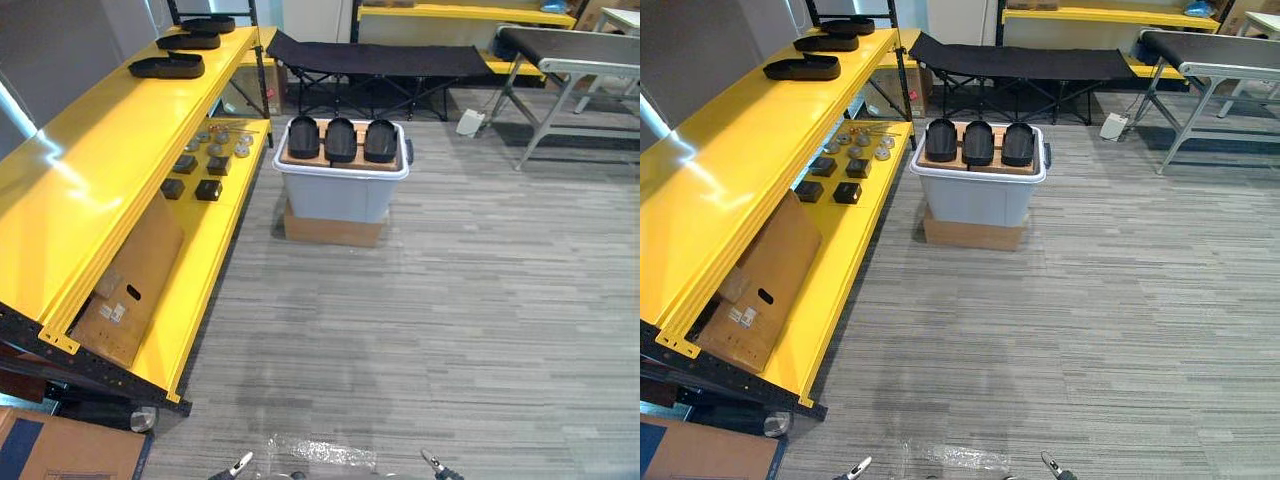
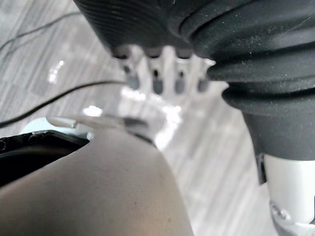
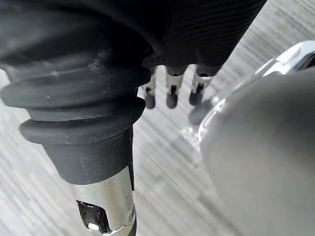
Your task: Walk over and take plastic housings, then place them on the shelf
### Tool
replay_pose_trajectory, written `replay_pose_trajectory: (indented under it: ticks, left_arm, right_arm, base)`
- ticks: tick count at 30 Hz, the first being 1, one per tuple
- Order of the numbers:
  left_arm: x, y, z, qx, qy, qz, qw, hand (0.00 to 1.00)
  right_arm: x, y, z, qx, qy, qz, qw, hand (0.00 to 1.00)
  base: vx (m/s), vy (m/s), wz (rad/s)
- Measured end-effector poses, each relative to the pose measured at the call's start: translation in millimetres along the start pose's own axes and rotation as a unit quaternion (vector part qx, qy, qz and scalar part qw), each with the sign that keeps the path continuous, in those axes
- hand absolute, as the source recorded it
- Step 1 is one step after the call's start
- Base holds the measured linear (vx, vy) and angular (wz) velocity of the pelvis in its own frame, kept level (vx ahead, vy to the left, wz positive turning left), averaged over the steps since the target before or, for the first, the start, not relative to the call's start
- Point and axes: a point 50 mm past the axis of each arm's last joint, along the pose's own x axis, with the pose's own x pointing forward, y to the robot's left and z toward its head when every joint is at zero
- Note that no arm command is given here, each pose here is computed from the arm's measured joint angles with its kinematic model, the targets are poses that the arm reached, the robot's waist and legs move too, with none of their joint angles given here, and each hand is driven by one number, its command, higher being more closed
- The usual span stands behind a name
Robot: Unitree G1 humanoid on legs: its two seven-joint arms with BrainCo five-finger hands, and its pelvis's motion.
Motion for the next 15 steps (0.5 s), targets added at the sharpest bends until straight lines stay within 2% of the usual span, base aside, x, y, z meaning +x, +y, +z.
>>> replay_pose_trajectory:
  ticks: [5,12,15]
  left_arm:
    - [0,0,-1,-0.011,-0.002,-0.002,1.0,0.0]
    - [-1,0,1,-0.01,0.002,-0.053,0.999,0.0]
    - [-1,1,4,-0.012,-0.001,-0.052,0.999,0.0]
  right_arm:
    - [0,3,-2,0.017,-0.006,0.026,0.999,0.0]
    - [-1,7,4,-0.002,-0.036,0.041,0.999,0.0]
    - [-1,13,15,0.025,-0.063,0.055,0.996,0.0]
  base:
    - [-0.05,-0.003,-0.11]
    - [-0.01,0.011,0.0]
    - [0.02,0.033,-0.06]
